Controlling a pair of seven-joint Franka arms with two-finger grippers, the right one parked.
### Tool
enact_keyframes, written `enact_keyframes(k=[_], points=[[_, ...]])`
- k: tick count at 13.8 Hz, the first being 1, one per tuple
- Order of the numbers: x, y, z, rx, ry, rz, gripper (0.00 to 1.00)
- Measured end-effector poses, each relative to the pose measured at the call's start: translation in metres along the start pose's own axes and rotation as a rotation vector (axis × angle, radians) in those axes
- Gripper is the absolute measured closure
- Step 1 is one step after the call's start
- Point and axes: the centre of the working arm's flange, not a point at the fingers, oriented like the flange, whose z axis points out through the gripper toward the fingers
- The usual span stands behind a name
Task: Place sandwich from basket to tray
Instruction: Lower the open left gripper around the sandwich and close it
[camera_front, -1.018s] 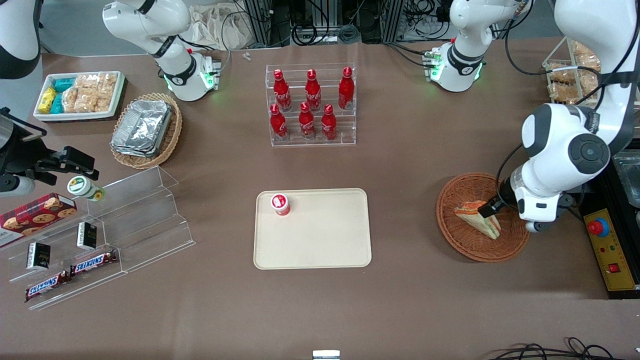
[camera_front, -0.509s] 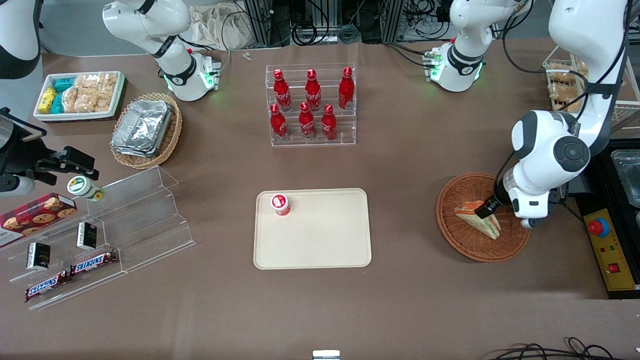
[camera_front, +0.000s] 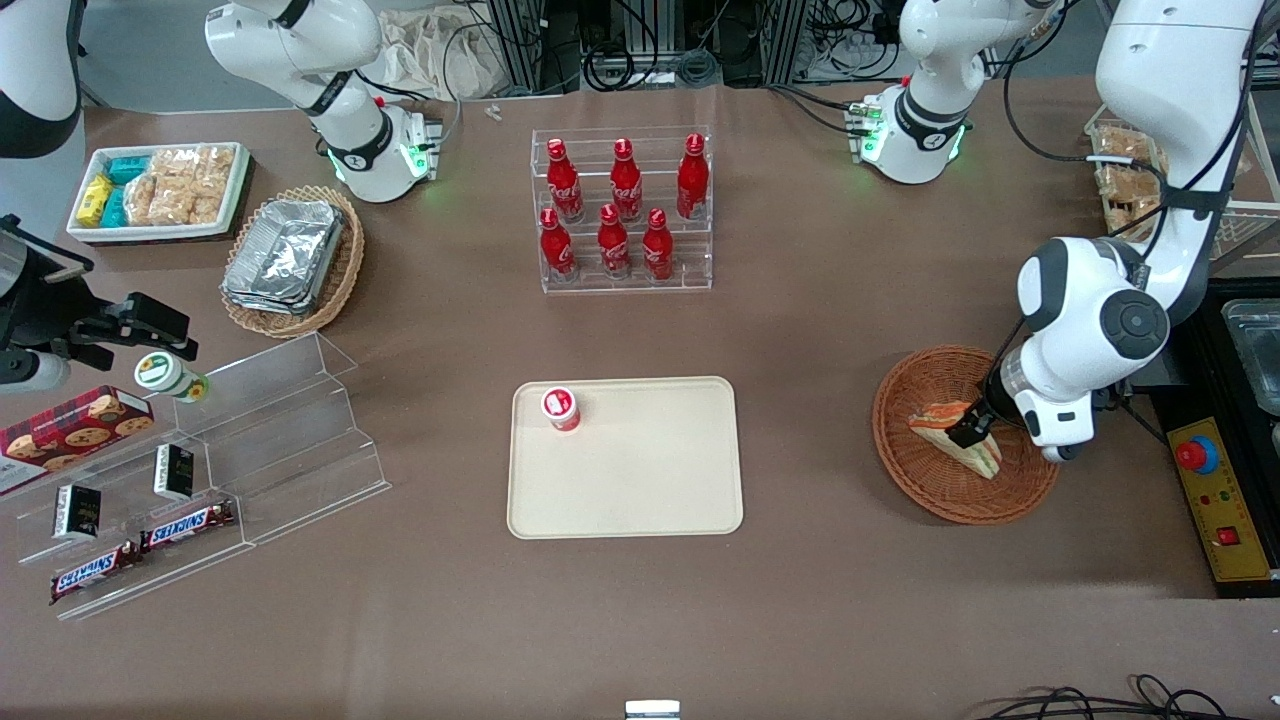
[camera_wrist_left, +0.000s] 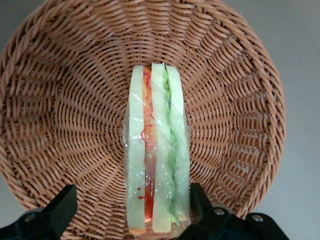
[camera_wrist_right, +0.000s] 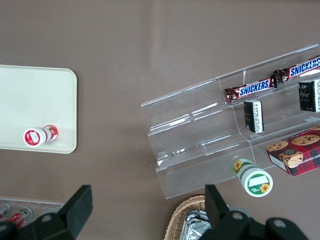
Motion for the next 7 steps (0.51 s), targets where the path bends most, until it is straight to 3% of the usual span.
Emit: enact_keyframes(k=[4, 7], points=[[0.001, 0.002, 0.013, -0.009, -0.008, -0.079, 0.04], [0.002, 0.003, 0.018, -0.014, -0.012, -0.101, 0.40]])
